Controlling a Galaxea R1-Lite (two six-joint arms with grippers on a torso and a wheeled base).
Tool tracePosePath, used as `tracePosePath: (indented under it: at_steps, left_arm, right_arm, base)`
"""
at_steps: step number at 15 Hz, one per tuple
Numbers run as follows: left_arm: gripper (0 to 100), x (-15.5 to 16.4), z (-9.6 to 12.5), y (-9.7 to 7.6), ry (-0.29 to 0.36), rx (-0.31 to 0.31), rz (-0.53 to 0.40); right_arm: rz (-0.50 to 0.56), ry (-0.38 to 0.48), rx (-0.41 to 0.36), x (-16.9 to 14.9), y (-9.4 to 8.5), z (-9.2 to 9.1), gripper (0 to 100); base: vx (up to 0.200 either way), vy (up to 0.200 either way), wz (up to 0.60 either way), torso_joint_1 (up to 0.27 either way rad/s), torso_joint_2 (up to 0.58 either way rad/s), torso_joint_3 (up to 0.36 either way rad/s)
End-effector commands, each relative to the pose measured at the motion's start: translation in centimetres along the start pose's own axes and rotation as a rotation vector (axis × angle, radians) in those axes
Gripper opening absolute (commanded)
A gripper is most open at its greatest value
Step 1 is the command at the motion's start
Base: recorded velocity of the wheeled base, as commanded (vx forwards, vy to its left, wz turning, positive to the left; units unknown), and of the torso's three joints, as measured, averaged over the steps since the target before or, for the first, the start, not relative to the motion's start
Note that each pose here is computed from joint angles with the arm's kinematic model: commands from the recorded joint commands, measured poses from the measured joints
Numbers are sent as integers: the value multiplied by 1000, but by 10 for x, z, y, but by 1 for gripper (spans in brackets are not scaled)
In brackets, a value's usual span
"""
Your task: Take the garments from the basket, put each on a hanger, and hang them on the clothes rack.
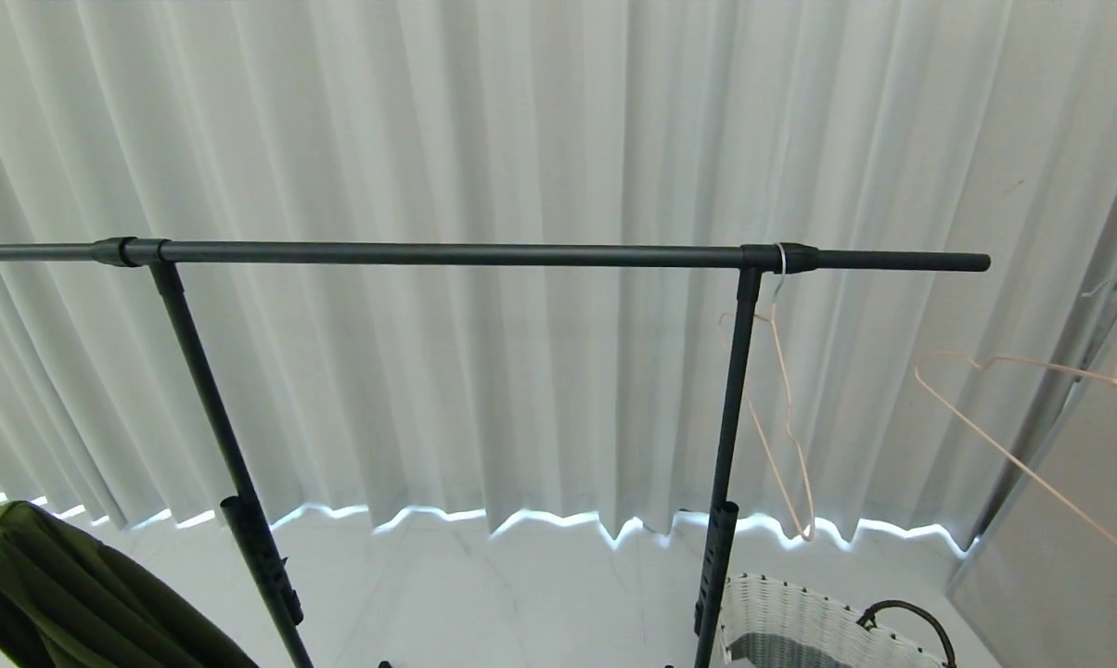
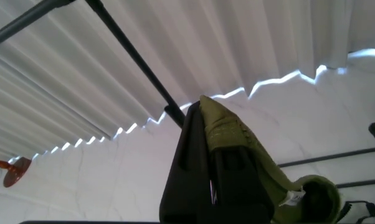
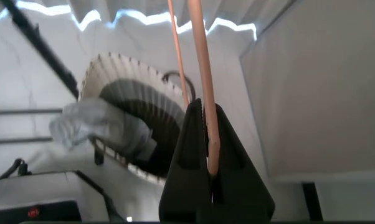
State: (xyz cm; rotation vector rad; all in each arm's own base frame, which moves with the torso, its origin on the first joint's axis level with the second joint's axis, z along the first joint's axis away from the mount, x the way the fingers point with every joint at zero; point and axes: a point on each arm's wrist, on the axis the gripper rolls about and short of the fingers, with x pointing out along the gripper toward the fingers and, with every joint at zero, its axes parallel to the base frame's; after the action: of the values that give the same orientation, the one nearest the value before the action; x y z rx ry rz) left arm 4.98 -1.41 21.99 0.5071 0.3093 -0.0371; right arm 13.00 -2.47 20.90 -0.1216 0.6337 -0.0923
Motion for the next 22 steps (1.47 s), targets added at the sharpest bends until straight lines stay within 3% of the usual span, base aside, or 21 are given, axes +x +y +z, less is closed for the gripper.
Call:
tracePosePath:
  at_steps: [1, 7, 13, 16, 22]
  left_arm:
    - [0, 2, -3, -2, 13, 5, -3]
    - [0, 6, -14, -8, 53, 25, -17]
    - [0, 5, -13, -7, 46, 22, -11]
    - [0, 5, -9, -6, 18, 5, -3]
    - [0, 6, -10, -7, 22, 8, -3]
  right_arm:
    - [-4, -32, -3, -17, 2, -8, 0]
    - [-1, -44, -6, -24, 4, -13, 0]
    - [1, -50, -6, -26, 4, -14, 0]
    - [2, -66, -4, -29, 4, -14, 0]
    - [55, -134, -7, -39, 5, -10, 0]
  base:
    - [-200, 0, 0, 2, 7, -2]
    - [-200, 0, 0, 3, 2, 2]
    - [0, 0, 0, 0, 0, 0]
    - [0, 200, 0, -1, -2, 1]
    - [0, 200, 0, 2, 6, 2]
